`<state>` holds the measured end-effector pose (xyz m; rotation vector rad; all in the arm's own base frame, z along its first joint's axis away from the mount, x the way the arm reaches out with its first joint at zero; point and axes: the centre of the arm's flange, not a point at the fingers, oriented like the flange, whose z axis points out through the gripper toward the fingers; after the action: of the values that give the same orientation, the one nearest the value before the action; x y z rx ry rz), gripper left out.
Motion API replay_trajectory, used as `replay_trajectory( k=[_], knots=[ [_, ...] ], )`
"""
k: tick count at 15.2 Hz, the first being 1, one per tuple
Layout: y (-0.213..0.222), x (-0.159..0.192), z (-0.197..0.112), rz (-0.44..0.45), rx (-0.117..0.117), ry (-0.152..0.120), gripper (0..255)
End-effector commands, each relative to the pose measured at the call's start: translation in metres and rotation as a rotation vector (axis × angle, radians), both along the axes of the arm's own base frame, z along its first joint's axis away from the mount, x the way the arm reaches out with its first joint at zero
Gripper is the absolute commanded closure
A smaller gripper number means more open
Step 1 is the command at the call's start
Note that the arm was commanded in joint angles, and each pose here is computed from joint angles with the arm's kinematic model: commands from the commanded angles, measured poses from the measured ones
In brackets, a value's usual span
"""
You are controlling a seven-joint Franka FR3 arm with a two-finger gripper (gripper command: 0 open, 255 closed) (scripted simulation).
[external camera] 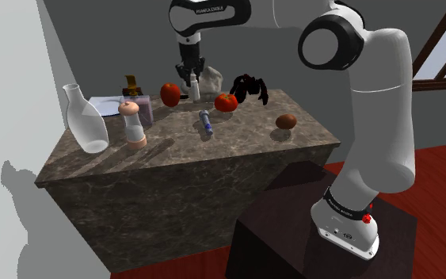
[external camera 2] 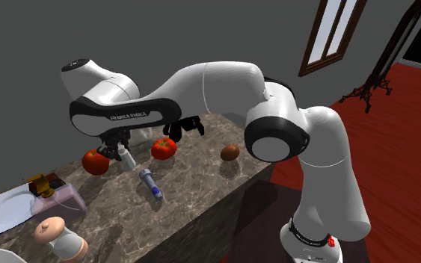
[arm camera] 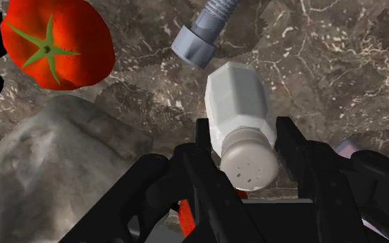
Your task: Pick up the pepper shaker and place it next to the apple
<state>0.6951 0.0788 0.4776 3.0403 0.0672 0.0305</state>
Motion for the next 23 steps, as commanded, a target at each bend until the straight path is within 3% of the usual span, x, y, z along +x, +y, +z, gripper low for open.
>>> replay_trajectory(
  k=[1,23],
  knots=[
    [-0.001,0.000,-0.011,0.000,0.000,-0.001,255],
    [-0.001,0.000,-0.117,0.000,0.000,-0.001,255]
  ],
)
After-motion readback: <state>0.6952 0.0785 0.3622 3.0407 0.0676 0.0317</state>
